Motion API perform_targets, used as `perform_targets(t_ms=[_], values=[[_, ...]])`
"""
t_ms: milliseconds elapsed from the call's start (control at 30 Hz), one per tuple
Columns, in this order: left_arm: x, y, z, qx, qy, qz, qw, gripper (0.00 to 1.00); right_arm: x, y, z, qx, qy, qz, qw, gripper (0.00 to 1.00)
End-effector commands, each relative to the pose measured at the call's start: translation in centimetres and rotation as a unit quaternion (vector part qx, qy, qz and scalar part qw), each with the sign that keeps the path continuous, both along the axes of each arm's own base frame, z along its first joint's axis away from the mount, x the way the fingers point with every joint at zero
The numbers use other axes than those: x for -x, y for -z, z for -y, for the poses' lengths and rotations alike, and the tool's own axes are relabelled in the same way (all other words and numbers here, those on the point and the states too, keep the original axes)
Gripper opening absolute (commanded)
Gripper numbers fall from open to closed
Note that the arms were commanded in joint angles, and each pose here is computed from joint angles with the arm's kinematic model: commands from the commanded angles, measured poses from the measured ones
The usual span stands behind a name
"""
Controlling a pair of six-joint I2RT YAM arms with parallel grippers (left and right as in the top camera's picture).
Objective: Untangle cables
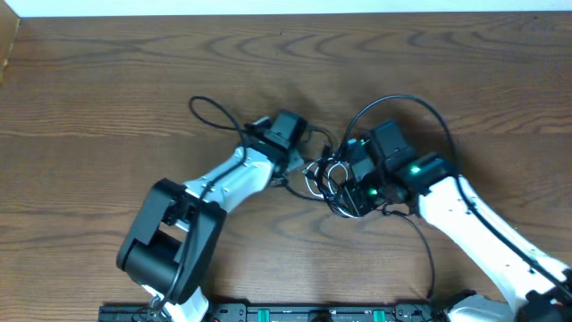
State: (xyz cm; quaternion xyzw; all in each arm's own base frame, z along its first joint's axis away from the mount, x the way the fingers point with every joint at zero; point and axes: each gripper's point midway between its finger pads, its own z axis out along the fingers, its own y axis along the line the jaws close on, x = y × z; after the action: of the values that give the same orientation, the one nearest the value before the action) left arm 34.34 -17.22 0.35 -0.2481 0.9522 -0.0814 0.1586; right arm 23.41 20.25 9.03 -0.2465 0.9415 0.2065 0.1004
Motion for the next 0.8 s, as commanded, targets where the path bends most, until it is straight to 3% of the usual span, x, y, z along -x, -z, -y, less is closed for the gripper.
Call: perform_targets(t_ms=[0,233,467,633,767], values=[[-0.6,-0.3,-2.4,0.021,-0.058,-0.017,0.998,0.08,1.7,1.9,-0.6,0.017,0.003,-0.039,0.999,0.38],[-0.9,-0.3,-3.0,0.035,-0.068,-0.023,0.997,0.08,1.6,6.8,0.4,0.118,0.065,-0.029,0.99,0.34],[-0.6,-0.2,-3.1,0.032,-0.068,-0.028,0.997,0.08,0.8,9.8,0.4,0.141,0.093,-0.041,0.985,0.27],[-0.6,-0.2,-3.1,0.031,-0.068,-0.029,0.997,0.08,0.4,9.6,-0.1,0.128,0.107,-0.041,0.985,0.01],[-0.6,-0.2,-3.1,0.031,-0.068,-0.029,0.997,0.09,-0.6,7.8,-0.8,0.107,0.112,-0.024,0.988,0.01]])
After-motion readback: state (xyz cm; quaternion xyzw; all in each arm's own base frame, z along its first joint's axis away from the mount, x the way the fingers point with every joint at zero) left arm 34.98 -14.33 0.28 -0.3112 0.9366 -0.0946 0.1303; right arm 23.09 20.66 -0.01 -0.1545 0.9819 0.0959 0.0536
